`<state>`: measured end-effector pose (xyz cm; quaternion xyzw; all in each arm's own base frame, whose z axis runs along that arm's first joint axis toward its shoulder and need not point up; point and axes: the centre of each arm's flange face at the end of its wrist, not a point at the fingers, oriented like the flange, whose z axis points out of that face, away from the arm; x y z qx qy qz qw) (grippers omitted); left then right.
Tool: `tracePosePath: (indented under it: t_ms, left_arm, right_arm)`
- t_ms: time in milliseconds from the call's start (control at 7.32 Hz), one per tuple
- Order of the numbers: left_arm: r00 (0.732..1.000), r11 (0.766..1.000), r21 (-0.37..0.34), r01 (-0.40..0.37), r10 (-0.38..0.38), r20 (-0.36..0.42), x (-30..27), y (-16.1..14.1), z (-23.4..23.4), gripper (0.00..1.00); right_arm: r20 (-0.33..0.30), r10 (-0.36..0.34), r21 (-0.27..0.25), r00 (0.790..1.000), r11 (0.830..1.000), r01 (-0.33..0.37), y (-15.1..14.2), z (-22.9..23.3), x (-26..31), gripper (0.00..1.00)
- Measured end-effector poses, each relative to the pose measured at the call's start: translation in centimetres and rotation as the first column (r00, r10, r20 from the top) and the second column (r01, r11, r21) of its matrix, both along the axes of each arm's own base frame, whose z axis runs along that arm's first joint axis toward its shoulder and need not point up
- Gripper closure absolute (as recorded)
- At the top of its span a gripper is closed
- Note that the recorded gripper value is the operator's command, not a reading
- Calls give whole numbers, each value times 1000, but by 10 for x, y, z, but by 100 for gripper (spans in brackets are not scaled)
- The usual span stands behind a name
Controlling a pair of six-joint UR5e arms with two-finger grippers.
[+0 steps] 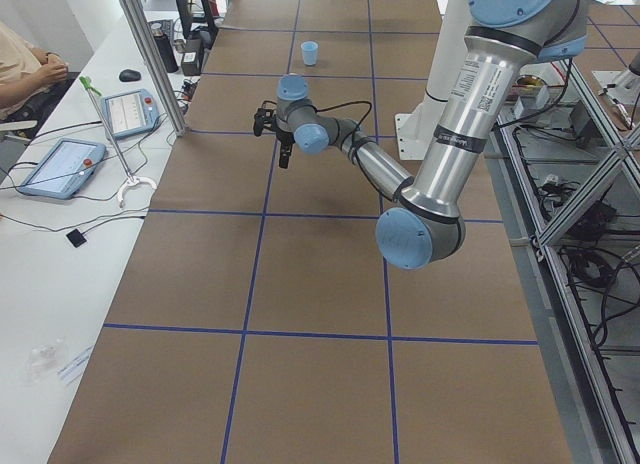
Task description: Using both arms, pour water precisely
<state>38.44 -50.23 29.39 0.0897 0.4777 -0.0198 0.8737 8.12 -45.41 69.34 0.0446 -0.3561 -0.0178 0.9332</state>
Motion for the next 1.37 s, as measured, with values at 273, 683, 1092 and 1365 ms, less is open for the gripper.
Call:
tracePosePath:
  t_ms: [273,683,1092,1365]
  left_arm:
    - [998,996,-72,57,-57,-4,71,9,-31,0]
    - [994,988,-115,103,-98,51,154,31,-69,2]
    - [992,989,-105,103,-95,79,189,62,-68,51]
    - [993,991,-100,89,-81,80,199,74,-69,100]
  right_arm:
    - [0,1,-1,1000,1000,-1,0,1,0,0]
    - [-1,0,-1,1000,1000,0,1,1,0,0]
    - [-4,-2,3,1000,1000,2,0,0,0,0]
    - [-6,-2,4,1000,1000,2,0,0,0,0]
